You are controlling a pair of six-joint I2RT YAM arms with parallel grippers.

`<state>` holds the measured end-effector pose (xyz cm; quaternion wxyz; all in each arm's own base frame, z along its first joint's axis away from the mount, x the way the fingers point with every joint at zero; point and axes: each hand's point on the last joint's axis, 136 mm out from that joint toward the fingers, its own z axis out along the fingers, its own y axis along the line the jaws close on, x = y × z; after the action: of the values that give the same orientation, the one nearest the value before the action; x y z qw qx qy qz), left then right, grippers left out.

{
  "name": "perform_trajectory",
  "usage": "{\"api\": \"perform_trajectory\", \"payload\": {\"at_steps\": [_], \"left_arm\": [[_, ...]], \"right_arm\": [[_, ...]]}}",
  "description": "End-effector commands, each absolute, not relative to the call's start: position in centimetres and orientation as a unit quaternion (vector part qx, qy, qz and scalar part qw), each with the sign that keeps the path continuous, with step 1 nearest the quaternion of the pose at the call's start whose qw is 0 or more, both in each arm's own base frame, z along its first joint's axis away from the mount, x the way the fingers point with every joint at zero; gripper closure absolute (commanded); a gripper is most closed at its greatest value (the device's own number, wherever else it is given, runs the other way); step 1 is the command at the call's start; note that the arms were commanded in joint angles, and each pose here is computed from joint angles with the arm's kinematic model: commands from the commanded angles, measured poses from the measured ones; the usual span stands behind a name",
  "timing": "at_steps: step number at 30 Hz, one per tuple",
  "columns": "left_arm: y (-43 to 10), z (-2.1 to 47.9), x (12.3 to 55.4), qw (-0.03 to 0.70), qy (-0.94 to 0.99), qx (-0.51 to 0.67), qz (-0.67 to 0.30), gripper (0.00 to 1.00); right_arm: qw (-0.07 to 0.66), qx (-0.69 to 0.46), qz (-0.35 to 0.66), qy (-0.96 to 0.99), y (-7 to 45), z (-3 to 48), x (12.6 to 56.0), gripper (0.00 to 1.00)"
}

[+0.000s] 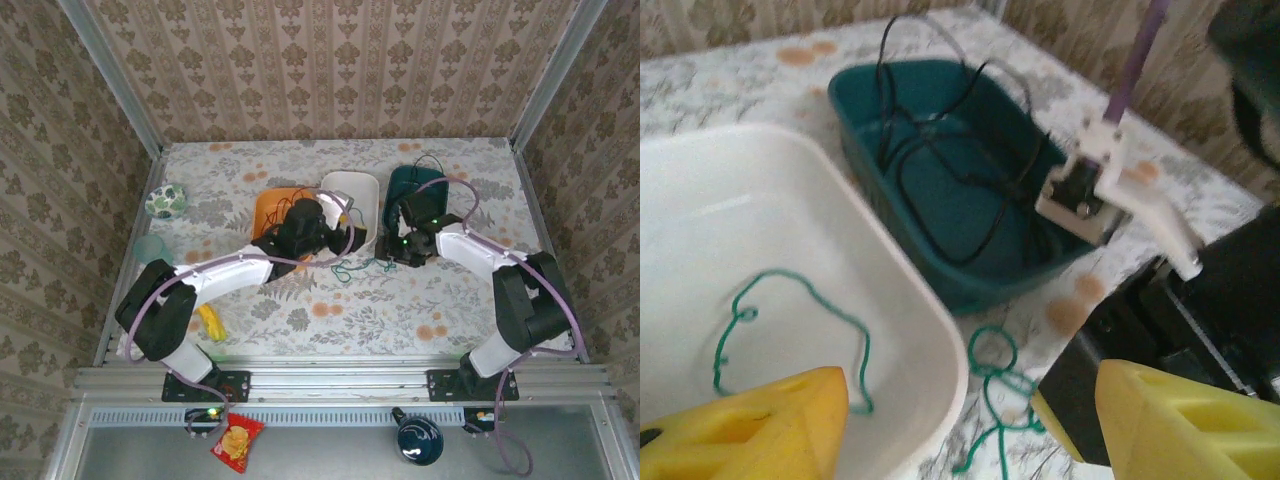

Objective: Untangle the cables

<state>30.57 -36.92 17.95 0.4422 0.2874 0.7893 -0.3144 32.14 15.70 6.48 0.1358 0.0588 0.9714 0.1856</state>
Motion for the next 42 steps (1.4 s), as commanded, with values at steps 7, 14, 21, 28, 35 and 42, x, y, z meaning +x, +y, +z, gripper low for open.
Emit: {"api": "perform_trajectory", "payload": {"at_steps": [7,14,21,28,35,42], "left_arm": [[-32.1,15.1,32.1,0.467,0.834,0.199,-0.217,0.32],[-32.4,15.8,32.1,0.473,0.826,0.211,-0.221,0.32],[-33.5,15.3,30.4,0.453,0.815,0.255,-0.255,0.3],[-35.3,15.7,27.2,0.421,0.781,0.332,-0.321,0.29],[-36.3,16.1,25.5,0.405,0.756,0.369,-0.359,0.28],[-36.4,14.5,25.7,0.386,0.762,0.373,-0.362,0.32]], "right_arm": [[0.107,0.009,0.206,0.973,19.5,5.3,31.9,0.5],[0.108,0.023,0.212,0.971,20.4,4.4,33.0,0.81],[0.121,0.016,0.209,0.97,19.5,5.2,31.8,1.0],[0.16,-0.001,0.267,0.95,18.4,9.1,29.8,1.0],[0.187,-0.006,0.357,0.915,18.2,13.3,28.5,1.0],[0.181,-0.012,0.41,0.894,19.3,15.0,28.3,1.0]]}}
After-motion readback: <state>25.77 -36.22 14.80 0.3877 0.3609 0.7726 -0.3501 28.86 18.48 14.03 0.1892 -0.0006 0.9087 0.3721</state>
